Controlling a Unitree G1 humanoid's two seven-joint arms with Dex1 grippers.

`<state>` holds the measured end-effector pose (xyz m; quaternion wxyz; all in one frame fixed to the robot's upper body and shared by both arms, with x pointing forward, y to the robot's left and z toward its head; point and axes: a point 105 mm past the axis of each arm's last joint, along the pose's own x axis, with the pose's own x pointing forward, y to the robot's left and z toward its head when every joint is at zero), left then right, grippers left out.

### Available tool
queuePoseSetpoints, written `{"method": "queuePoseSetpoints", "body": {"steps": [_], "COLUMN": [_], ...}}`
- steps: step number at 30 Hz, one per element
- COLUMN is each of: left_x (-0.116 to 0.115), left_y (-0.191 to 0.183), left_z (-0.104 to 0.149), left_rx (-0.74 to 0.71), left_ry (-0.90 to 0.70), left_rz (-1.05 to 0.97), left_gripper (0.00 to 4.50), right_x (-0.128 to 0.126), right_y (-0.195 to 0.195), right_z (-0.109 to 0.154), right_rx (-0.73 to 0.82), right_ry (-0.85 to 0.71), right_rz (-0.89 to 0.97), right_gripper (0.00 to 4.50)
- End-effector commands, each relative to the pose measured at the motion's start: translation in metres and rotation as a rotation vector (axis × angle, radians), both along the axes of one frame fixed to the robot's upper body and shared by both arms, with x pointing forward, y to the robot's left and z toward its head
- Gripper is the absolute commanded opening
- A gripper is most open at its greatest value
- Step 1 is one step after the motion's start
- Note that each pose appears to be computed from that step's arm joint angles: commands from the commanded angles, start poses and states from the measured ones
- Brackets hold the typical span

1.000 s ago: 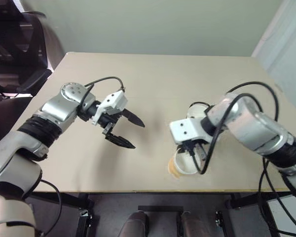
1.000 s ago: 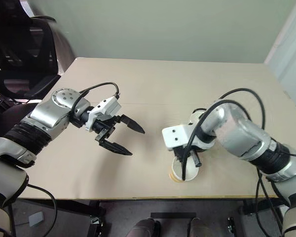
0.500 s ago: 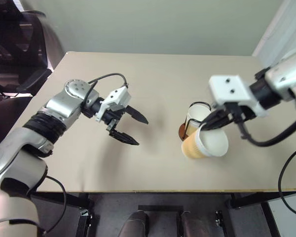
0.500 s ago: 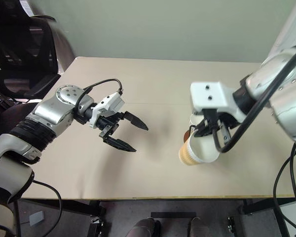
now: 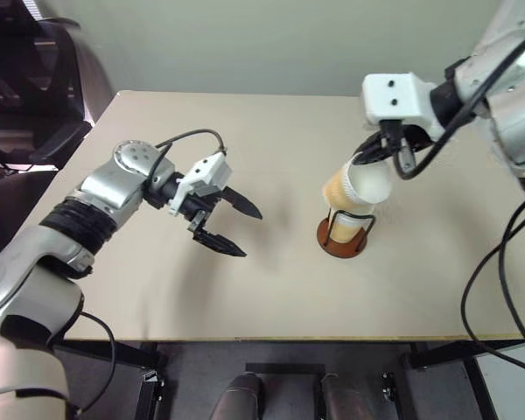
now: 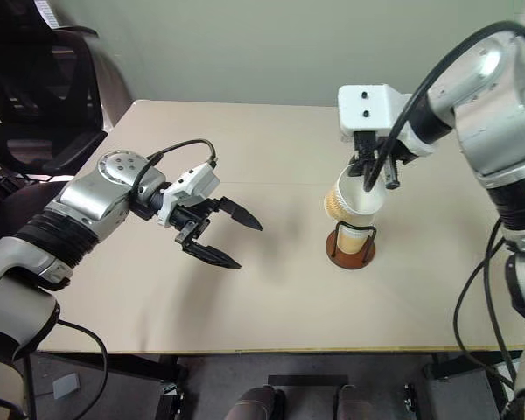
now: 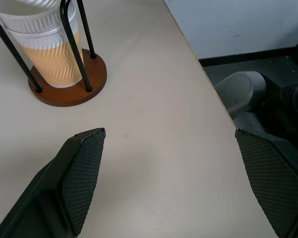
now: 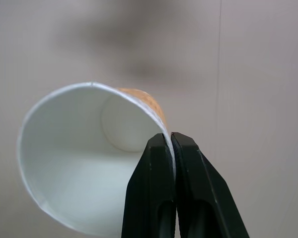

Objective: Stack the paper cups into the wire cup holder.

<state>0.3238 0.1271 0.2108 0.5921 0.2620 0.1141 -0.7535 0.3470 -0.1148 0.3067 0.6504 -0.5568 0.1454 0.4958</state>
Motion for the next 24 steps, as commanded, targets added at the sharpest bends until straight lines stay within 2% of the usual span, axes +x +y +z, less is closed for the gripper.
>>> {"method": "queuePoseSetpoints", "body": {"steps": [1, 13, 24], "left_x": [-0.005, -0.005, -0.004], "left_y": [0.004, 0.008, 0.003], "left_z": [0.01, 0.008, 0.009], "left_rx": [-0.01, -0.004, 0.0], "left_ry": [-0.012, -0.011, -0.013], "left_rz": [-0.022, -0.012, -0.027], "left_gripper": [4.5, 4.5, 4.5], "right_x": [0.008, 0.014, -0.005], "right_y": [-0.01, -0.027, -0.03], "right_z": [0.003, 0.012, 0.021], "right_rx": [-0.05, -0.09, -0.13], "right_ry": [-0.054, -0.095, -0.102], "right_rz": [-0.017, -0.05, -0.029], "right_gripper": [0.04, 0.04, 0.04]}}
